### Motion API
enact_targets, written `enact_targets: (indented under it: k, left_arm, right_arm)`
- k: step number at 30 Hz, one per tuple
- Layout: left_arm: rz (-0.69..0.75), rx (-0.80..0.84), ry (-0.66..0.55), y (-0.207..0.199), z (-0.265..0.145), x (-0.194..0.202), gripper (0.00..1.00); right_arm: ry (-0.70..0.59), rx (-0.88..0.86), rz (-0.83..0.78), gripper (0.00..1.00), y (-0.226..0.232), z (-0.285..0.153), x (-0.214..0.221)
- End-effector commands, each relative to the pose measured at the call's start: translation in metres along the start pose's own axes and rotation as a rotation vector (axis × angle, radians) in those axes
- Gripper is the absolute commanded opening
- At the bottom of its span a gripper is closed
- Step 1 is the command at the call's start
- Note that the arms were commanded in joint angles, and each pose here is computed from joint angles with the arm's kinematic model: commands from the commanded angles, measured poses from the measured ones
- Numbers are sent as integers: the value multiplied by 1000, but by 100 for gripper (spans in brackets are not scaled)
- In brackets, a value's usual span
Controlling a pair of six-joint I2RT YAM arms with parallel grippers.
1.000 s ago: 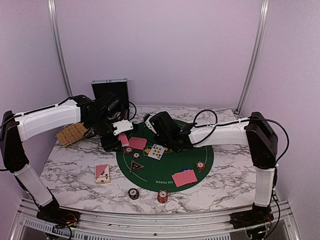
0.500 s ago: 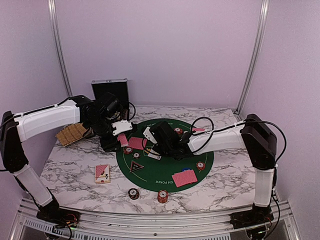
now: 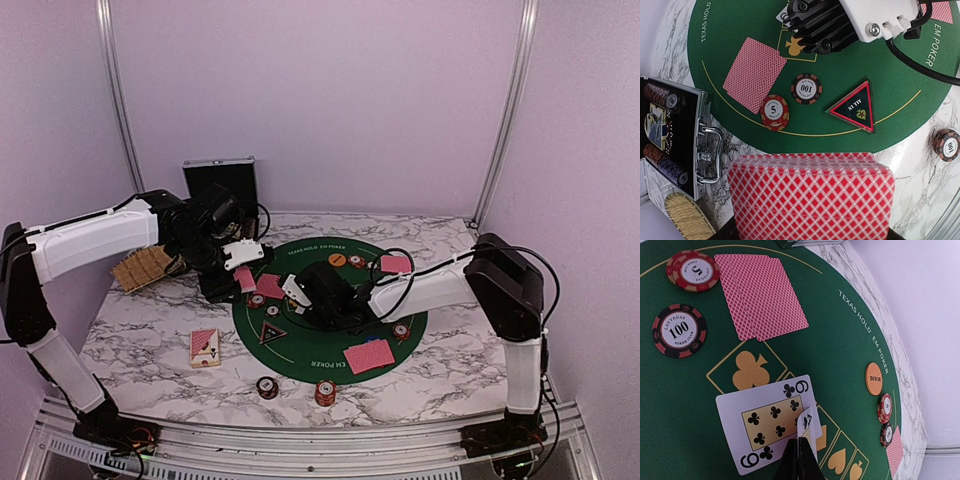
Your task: Distribute texas hold em gaming equipment
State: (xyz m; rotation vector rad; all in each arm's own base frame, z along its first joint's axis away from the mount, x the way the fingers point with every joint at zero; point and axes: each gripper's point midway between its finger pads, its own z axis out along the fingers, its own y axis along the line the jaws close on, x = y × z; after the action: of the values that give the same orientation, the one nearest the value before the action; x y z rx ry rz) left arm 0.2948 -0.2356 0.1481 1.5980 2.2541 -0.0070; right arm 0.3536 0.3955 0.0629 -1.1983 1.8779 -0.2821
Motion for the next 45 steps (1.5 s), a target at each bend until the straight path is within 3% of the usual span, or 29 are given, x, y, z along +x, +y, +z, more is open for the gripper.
enact_targets:
  k: [1, 12, 15, 18, 23, 30, 45]
  left_arm:
    - [-18, -9, -25, 1, -11, 1, 0]
    - [-23, -16, -24, 3, -12, 1, 0]
    - [-24, -15, -25, 3, -13, 2, 0]
    - [-24, -15, -27, 3, -13, 2, 0]
    - [-25, -13, -29, 3, -13, 1, 0]
    - [-27, -7, -32, 3, -13, -1, 0]
    - [-30, -18, -50, 8, -16, -10, 0]
  right_arm:
    - [-25, -62, 39, 11, 16, -1, -5]
    - [-17, -153, 68, 55, 30, -5, -1]
    - [-20, -182, 85, 72, 32, -10, 0]
    - [-31, -212, 138, 80, 27, -15, 1]
    - [-88, -309, 381, 82, -4, -30, -8]
    - [-276, -525, 740, 88, -47, -74, -48]
    - [-329, -1222, 1194, 91, -12, -100, -103]
